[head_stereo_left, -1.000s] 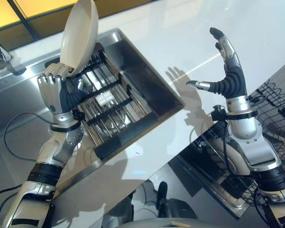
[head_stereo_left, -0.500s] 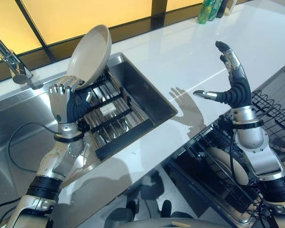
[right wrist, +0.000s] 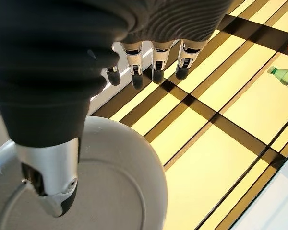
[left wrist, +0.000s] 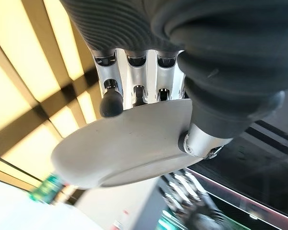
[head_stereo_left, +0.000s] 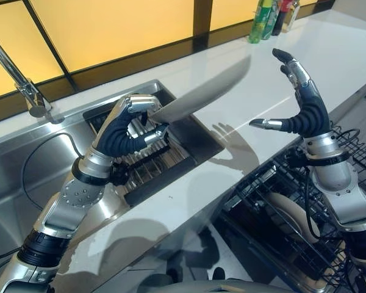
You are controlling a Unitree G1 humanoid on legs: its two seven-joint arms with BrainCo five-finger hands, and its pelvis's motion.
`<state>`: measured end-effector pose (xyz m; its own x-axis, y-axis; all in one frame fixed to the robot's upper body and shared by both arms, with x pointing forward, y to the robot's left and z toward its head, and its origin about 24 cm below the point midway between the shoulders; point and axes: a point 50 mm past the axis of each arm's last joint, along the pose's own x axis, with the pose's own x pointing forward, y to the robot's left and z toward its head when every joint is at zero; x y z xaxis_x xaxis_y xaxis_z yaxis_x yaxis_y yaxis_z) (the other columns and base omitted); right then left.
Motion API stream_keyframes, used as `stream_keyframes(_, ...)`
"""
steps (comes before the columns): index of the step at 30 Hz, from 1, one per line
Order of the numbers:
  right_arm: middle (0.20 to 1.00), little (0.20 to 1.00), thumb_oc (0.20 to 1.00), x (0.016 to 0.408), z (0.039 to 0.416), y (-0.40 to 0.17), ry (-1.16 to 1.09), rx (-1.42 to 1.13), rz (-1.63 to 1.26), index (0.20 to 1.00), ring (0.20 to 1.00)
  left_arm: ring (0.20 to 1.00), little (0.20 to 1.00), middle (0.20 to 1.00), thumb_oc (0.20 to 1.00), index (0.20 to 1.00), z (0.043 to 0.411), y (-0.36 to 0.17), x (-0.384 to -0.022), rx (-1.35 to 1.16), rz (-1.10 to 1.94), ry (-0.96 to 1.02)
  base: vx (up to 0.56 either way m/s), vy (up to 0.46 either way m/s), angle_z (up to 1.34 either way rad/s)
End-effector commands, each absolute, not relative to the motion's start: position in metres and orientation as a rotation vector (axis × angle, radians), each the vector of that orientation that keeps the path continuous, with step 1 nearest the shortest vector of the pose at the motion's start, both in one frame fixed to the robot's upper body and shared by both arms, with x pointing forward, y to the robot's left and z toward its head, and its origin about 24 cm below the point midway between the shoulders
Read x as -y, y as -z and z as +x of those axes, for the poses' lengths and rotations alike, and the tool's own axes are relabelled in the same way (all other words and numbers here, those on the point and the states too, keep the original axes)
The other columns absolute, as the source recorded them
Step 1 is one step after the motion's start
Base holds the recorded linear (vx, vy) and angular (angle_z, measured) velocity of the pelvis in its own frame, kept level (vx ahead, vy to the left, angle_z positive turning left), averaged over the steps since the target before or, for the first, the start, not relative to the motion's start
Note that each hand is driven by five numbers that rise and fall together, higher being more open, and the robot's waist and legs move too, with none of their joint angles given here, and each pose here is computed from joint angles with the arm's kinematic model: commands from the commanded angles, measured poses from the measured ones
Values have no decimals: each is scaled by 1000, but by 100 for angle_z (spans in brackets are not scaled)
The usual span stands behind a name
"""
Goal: Pick up plates and place into dishwasher.
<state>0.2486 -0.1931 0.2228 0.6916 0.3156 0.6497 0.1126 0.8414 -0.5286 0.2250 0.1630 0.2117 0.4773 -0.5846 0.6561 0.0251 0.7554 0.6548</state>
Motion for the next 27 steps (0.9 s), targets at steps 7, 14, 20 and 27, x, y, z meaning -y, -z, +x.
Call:
stream_keyframes(7, 1000, 1000, 1000, 187, 237, -247, -269, 909, -675, 1000, 1000, 200, 200, 200, 200, 200, 220, -255, -160, 1150, 592, 510, -24, -7, 7)
stream_keyframes(14, 1000, 1000, 1000, 179, 239, -254, -354, 917, -768, 1000, 1000, 200, 200, 200, 200, 200, 221, -257, -154, 1118, 683, 642, -20, -2, 7)
stream_keyframes(20, 1000, 1000, 1000, 170, 239, -258, -457, 907, -821, 1000, 1000, 200, 200, 200, 200, 200, 221, -261, -156, 1104, 713, 695, 0, 0, 0)
stream_keyframes(27, 1000, 1000, 1000, 155, 239, -265, -524, 951, -858, 1000, 1000, 200, 200, 200, 200, 200, 224, -261, -148, 1078, 742, 770, 0, 0, 0)
